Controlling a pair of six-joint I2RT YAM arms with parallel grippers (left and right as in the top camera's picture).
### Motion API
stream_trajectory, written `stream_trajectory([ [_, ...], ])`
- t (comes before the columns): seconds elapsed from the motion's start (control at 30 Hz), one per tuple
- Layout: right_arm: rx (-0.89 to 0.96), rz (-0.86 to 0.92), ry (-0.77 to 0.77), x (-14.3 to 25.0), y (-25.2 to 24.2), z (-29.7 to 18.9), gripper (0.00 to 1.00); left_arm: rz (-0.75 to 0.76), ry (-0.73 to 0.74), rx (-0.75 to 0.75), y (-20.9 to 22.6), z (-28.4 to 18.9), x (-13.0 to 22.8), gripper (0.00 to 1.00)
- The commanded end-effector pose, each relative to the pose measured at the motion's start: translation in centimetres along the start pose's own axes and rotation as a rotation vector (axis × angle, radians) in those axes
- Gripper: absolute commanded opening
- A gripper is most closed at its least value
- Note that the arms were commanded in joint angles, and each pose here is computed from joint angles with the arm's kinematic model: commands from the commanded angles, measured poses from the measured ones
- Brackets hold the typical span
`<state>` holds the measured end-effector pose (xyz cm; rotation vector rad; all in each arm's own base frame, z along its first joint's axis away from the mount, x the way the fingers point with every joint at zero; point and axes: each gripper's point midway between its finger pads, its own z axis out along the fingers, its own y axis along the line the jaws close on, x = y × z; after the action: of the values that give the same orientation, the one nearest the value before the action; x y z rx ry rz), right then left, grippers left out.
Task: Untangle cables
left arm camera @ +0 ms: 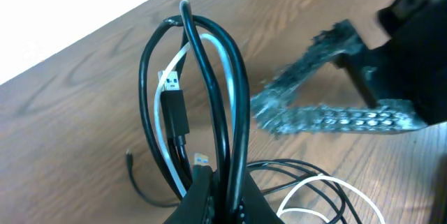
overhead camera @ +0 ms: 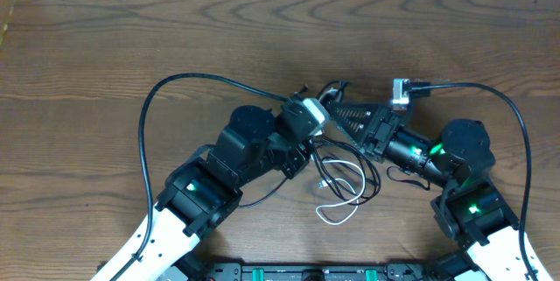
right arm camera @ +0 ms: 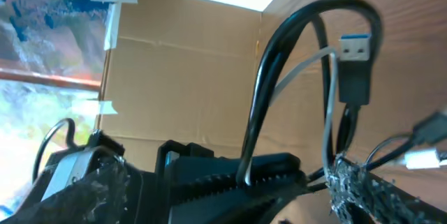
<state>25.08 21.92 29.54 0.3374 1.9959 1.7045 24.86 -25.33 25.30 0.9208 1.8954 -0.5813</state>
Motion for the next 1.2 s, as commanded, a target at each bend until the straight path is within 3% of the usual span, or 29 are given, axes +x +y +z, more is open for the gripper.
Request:
stream_trajectory([
  [0.0,0.009,-0.086,-0.031,-0.8,-0.3,-0.2,0.93,-0.105,-0.004,-0.083,2.2,-0.5,0.0,0.08],
  [0.27,0.061,-0.21,-0.03,-1.1,-1.6,-0.5,0.94,-0.143,-0.061,-0.091,3.0,-2.4,-1.1,0.08],
  [0.5,0.103,-0.353,-0.02,-1.0,-2.6,-0.5,0.89,-0.125,-0.094,0.101,-0.5,-3.1,-2.0,0.07],
  [0.8,0.181,-0.382,-0.113,-2.8,-3.7,-0.8,0.84,-0.11,-0.109,0.348,-4.6,-4.3,-2.4,0.08],
  [1.0,0.302,-0.354,-0.158,-3.5,-6.2,-1.5,0.83,-0.102,-0.123,0.352,-4.8,-4.7,-2.7,0.08],
  [1.17,0.297,-0.358,-0.165,-3.7,-6.0,-1.5,0.79,-0.099,-0.129,0.352,-4.8,-4.8,-2.9,0.08],
])
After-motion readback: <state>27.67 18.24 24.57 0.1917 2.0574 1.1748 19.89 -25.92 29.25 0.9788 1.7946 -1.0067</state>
